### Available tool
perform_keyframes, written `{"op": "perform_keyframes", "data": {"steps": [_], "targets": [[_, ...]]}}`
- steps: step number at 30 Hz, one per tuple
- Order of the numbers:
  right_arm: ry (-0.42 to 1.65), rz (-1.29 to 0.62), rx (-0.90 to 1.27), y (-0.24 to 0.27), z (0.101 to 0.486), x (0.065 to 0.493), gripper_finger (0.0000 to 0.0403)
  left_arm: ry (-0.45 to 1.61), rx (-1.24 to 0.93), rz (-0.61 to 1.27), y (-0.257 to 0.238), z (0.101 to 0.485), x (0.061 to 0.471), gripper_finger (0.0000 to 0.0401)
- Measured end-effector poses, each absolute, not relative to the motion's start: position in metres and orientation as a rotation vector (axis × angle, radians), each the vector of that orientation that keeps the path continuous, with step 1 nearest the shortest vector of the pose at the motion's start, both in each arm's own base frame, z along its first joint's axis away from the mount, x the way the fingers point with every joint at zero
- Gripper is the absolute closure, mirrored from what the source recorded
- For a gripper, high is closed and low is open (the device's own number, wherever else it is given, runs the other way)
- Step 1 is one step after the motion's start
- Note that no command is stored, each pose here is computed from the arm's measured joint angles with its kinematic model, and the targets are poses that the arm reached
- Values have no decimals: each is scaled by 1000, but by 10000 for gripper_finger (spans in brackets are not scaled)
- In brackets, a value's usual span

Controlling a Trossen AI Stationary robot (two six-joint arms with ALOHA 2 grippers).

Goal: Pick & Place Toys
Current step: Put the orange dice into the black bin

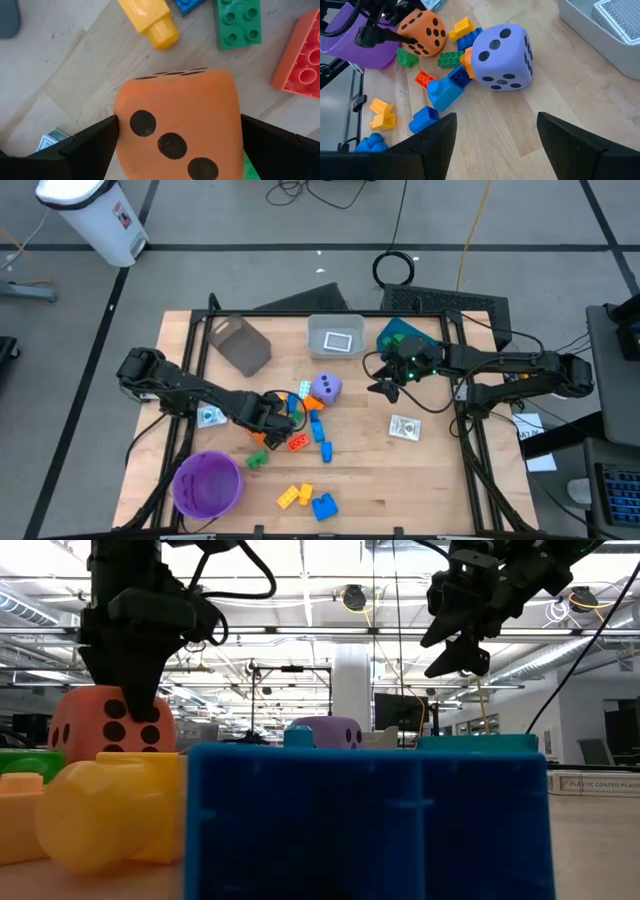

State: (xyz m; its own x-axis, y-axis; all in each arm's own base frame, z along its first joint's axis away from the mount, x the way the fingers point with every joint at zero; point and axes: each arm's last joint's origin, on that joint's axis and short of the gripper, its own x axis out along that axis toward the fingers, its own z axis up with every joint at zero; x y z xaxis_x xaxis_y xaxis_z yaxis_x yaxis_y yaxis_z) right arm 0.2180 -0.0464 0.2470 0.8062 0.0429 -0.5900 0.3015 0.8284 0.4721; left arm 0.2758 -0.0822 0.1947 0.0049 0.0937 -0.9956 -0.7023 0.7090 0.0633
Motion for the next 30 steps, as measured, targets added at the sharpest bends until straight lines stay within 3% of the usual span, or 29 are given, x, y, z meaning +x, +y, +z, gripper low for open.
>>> {"op": "perform_keyframes", "data": {"steps": [12,21,30], "targets": [[625,-148,589,-46,247,218,135,1442,-536,648,-78,183,273,27],[622,-147,589,-46,247,218,136,1457,-539,630,-77,183,273,19],[622,-147,589,-46,247,218,136,1474,-552,653,-77,186,271,90]]}}
